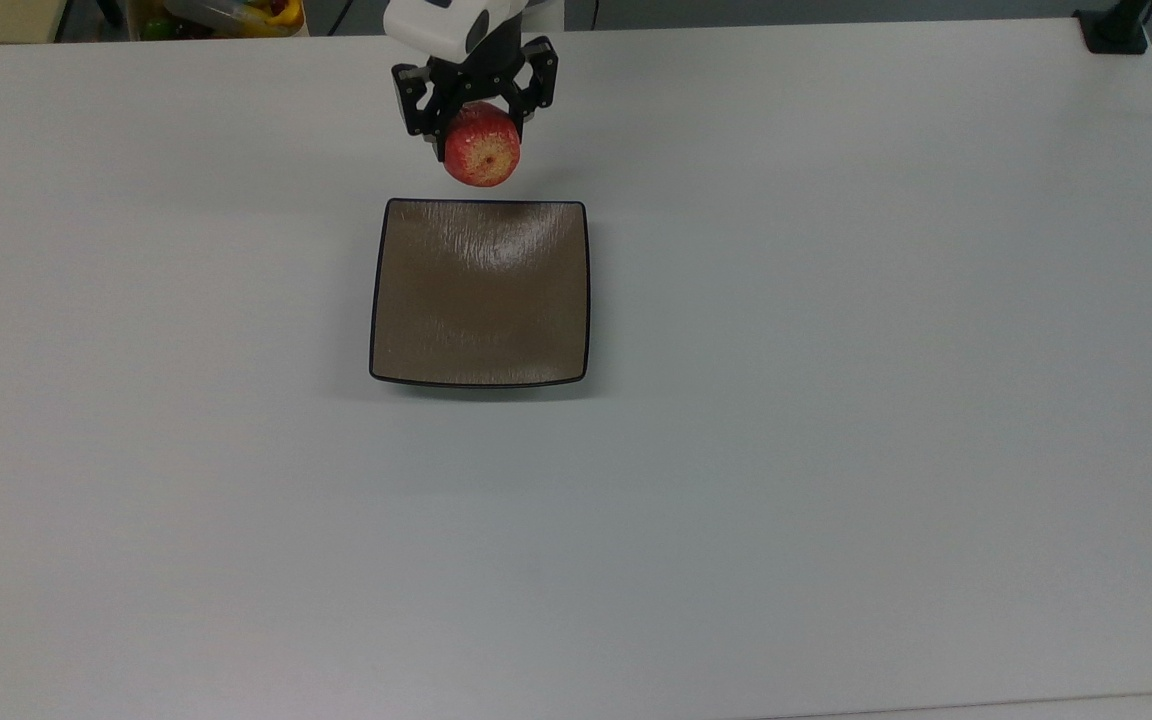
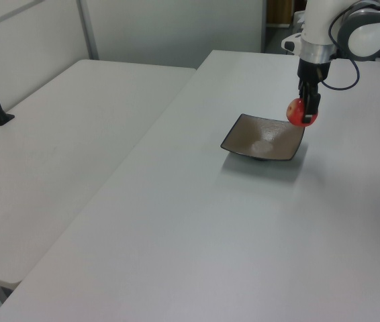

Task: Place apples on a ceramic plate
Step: 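Lift the apple and carry it over the brown plate, then lower the apple onto the plate and open the gripper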

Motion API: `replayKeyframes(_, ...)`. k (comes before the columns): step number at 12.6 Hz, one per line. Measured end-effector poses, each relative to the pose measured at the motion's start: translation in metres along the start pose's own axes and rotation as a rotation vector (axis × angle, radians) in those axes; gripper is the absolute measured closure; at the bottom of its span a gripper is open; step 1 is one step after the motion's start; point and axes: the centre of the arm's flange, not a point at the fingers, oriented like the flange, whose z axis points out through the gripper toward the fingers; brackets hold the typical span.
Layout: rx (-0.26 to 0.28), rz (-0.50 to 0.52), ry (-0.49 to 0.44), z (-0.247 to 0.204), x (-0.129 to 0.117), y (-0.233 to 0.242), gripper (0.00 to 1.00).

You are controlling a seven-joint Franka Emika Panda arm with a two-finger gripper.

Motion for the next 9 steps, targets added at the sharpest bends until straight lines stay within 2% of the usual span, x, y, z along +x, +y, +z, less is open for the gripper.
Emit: replayKeyframes(9, 0.006, 0.013, -0.014, 0.0092, 0.0051, 0.0012, 0.22)
